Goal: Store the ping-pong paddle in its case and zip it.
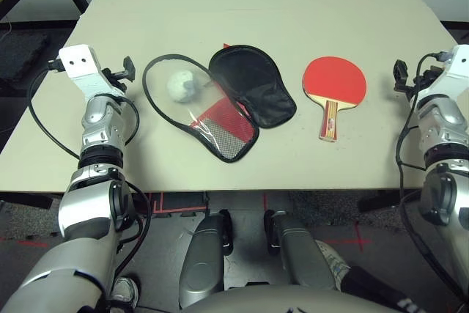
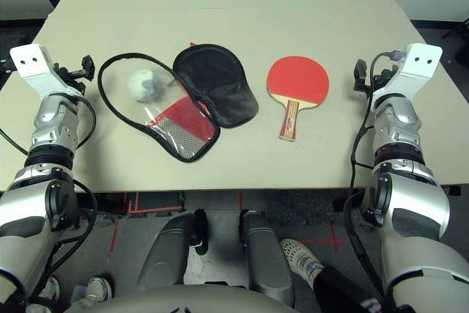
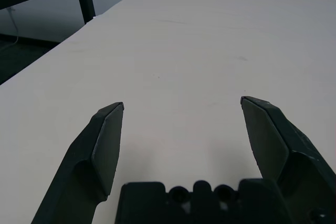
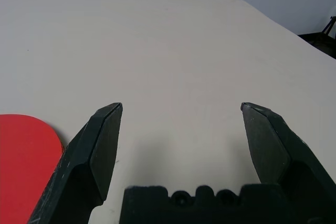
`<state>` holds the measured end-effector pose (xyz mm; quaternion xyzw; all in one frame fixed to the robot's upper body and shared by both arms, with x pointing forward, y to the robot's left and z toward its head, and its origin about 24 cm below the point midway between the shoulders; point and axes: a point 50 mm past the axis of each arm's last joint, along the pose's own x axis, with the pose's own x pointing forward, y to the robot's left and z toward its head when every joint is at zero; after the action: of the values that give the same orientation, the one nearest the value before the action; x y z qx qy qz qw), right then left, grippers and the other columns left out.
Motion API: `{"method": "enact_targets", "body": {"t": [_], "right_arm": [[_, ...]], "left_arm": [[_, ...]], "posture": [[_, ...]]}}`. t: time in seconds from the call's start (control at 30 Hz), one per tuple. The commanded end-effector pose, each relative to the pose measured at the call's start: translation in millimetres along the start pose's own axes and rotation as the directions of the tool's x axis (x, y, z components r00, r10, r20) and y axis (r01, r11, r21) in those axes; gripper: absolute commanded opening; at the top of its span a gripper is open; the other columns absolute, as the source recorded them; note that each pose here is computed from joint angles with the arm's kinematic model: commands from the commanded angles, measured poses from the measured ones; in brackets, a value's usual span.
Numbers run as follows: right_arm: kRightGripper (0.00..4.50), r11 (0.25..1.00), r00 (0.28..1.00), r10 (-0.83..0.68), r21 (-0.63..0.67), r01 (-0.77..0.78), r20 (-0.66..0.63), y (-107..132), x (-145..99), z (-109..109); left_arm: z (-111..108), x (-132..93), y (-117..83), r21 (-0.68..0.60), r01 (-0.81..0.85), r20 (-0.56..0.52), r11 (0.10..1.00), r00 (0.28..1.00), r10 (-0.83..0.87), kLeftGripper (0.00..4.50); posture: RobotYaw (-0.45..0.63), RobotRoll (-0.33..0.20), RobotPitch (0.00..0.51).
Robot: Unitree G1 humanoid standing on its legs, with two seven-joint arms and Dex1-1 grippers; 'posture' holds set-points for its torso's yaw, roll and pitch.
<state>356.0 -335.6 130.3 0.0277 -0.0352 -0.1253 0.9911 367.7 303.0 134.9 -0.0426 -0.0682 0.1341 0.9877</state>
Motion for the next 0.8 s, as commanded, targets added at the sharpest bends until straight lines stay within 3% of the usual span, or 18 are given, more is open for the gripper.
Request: {"method": "enact_targets", "body": {"t": [0.03, 0.23, 0.43, 0.57, 0.8], "right_arm": [[4.48, 0.999, 0.999, -0.03, 0.011, 0.03, -0.01, -8.9, -4.2, -4.6], [4.48, 0.999, 0.999, -0.043, -0.004, 0.043, -0.003, -14.2, -2.2, 7.0], [4.48, 0.998, 0.985, -0.012, -0.06, 0.002, -0.17, -6.1, 1.2, 24.3], [4.48, 0.99, 0.93, 0.054, -0.104, -0.099, -0.365, 21.2, -19.2, 52.6], [4.48, 0.969, 0.815, 0.16, -0.069, -0.237, -0.557, 72.2, -64.4, 56.0]], "left_arm": [[-7.9, -2.5, 0.1, -0.003, -0.003, -0.026, 1.0, 1.0, 0.003, 4.5], [11.0, 6.7, -9.1, 0.017, 0.061, 0.01, 0.998, 0.998, -0.061, 4.5], [48.2, 19.8, -17.3, 0.056, 0.213, 0.039, 0.976, 0.976, -0.215, 4.5], [85.0, 26.6, -44.5, 0.147, 0.492, -0.019, 0.858, 0.869, -0.495, 4.5], [97.5, 16.3, -96.2, 0.169, 0.803, -0.169, 0.571, 0.594, -0.786, 4.5]], "posture": [[-0.03, 0.0, 0.217], [-0.05, 0.0, 0.215], [-0.03, 0.0, 0.218], [-0.05, 0.0, 0.211], [-0.06, 0.0, 0.212]]}}
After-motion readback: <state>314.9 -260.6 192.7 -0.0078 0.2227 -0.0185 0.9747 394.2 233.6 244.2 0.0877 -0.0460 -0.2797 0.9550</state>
